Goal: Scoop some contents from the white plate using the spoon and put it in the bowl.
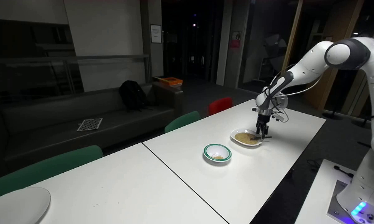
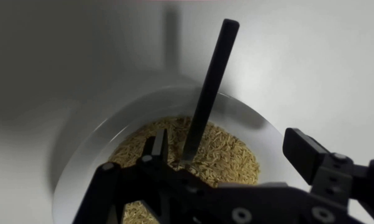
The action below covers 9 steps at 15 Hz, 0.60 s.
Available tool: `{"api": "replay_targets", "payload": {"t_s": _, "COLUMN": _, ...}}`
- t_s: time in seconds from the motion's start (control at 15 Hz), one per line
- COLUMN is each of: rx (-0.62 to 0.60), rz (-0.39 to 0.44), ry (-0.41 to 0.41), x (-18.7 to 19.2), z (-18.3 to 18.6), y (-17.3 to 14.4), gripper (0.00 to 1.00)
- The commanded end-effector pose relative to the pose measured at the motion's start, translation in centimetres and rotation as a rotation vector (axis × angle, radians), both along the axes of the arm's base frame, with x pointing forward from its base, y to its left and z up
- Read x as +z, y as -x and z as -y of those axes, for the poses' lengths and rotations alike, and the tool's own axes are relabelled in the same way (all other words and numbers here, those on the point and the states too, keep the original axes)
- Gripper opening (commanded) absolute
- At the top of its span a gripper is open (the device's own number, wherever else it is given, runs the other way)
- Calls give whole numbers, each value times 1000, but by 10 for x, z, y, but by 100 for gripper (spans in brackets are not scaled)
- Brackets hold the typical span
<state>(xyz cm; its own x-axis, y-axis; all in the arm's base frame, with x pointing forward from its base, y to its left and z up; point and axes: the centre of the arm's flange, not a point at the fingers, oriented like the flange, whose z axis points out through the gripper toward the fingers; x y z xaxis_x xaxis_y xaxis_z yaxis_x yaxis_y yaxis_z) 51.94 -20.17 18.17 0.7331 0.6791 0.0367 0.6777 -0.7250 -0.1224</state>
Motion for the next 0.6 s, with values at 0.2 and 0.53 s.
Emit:
{"api": "replay_targets", "payload": {"t_s": 0.2, "rx": -38, "rz": -18, "ry": 22, "x": -17, "z": 8, "y": -23, "gripper": 100}}
{"api": "replay_targets", "payload": {"t_s": 0.53, "rx": -33, "rz": -33, "ry": 35, "x": -22, "z": 7, "y": -29, "gripper": 73}}
